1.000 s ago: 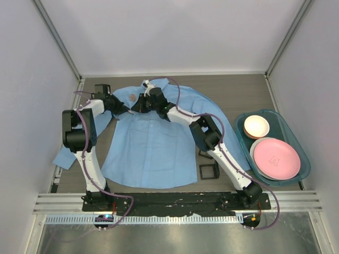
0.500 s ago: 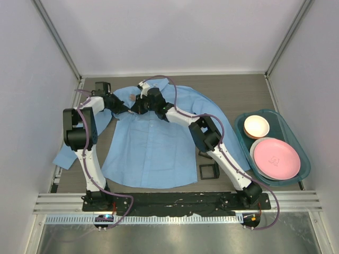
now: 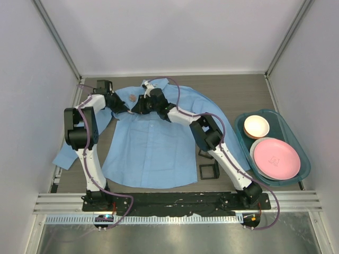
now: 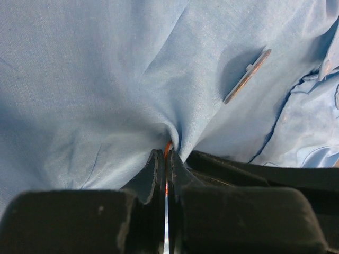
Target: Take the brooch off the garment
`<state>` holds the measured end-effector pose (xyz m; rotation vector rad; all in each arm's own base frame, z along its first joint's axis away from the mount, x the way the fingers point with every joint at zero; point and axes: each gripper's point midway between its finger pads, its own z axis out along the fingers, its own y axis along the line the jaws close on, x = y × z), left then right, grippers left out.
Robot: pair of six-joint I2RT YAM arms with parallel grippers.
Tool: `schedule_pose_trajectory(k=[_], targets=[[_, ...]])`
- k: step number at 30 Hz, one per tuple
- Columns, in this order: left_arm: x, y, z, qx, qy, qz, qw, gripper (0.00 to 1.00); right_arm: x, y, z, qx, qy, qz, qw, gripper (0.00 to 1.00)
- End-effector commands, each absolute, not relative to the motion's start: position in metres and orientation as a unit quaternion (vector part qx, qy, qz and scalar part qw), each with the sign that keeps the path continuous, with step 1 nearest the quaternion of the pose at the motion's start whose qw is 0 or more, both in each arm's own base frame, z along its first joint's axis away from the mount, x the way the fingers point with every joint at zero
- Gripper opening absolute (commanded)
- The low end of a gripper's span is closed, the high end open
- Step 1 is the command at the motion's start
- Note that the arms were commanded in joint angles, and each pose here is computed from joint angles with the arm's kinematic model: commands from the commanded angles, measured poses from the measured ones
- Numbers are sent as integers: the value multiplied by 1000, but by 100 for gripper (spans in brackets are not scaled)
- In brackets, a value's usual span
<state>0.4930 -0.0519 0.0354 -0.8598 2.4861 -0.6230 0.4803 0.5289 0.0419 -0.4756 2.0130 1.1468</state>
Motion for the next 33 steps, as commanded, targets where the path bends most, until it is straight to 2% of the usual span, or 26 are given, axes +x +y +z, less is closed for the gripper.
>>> schedule_pose_trajectory(k=[1,6,12,14,15,18,21,26,33], targets=[[494,-32,45,-287,909,-171,250,0,467,522,41,-129,806,486,312,30],[493,-35,50,-283,913,-162,245,0,471,527,69,-104,779,538,307,45],[492,-33,62,-302,911,-154,236,0,480,525,97,-98,756,560,324,57],[495,-36,67,-307,907,-166,234,7,484,523,103,-100,752,562,331,60],[495,-38,70,-307,907,-171,234,16,486,522,107,-99,751,562,332,60],[500,-46,78,-311,897,-199,242,31,492,518,117,-88,746,570,333,60],[506,-56,87,-315,886,-236,247,38,497,511,128,-83,742,572,339,60],[513,-72,95,-328,867,-283,248,43,498,504,135,-88,743,561,353,60],[522,-86,102,-341,847,-325,245,44,494,503,130,-106,747,554,352,61]])
